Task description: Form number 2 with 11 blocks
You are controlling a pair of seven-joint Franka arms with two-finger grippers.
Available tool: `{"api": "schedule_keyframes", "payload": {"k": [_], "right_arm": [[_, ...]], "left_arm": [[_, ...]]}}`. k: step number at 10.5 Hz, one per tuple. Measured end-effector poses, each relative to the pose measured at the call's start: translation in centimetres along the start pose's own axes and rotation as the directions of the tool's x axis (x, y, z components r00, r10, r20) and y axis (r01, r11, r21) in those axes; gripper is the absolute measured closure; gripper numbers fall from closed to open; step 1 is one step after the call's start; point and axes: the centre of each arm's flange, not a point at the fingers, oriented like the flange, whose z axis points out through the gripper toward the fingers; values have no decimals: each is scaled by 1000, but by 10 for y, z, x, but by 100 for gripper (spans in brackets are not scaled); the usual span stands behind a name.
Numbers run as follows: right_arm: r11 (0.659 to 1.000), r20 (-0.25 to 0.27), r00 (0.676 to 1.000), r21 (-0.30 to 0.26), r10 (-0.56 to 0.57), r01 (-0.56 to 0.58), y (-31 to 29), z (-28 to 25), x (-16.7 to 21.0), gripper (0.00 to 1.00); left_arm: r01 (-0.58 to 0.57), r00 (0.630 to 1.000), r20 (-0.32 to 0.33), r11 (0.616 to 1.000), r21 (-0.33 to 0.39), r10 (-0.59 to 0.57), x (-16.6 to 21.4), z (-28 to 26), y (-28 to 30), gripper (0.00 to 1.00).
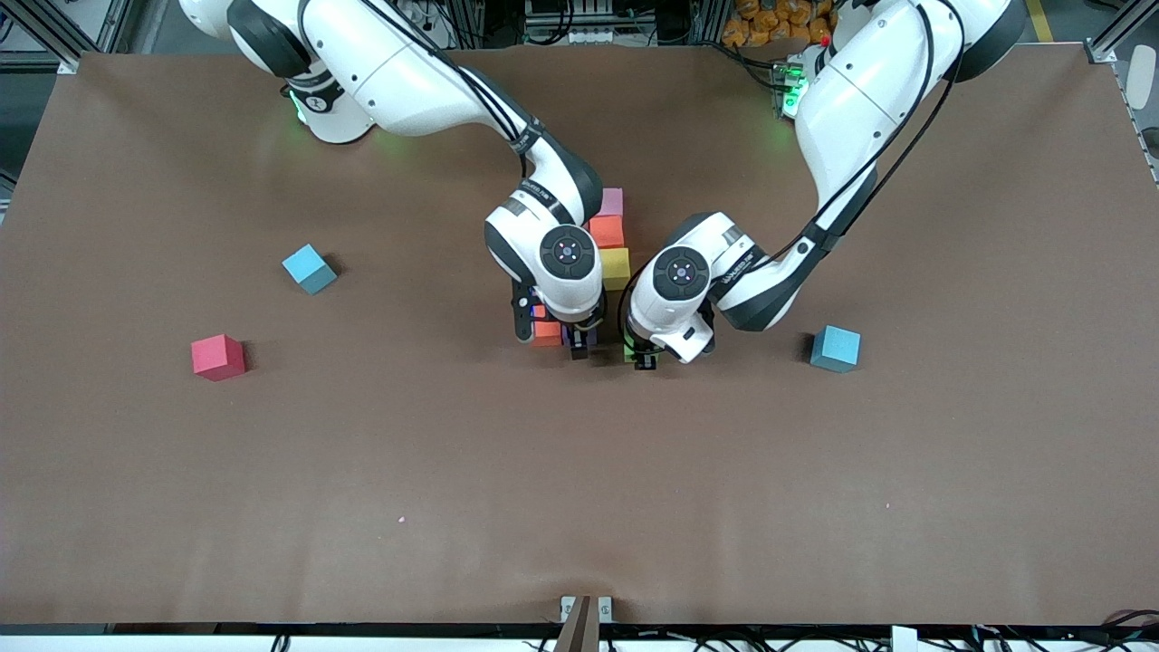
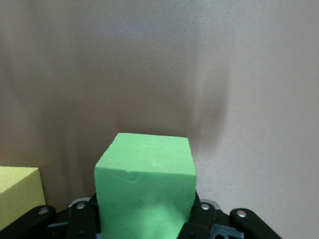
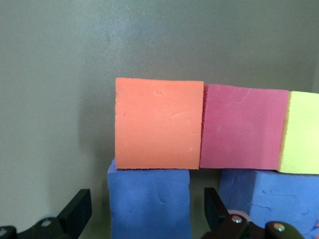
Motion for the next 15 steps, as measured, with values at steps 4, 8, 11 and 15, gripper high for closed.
{"api": "schedule_keyframes", "payload": {"k": [4,8,11,15], "right_arm": [[1000,-6,1000,-5,-4,4,-21,-27,20,0],[995,2,995,-8,-101,101,-76,-62,97,0],[974,11,974,-1,-226,226,-113,-85,165,0],[885,27,886,-37,-464,464,-142,-97,255,0]], "left_arm": [[-2,1000,24,1000,-16,3,-25,0,-18,39],[0,1000,23,1000,-14,0,-30,2,-24,39],[1,1000,23,1000,-12,0,-35,3,-29,39],[3,1000,21,1000,-11,-3,-36,5,-31,37]]}}
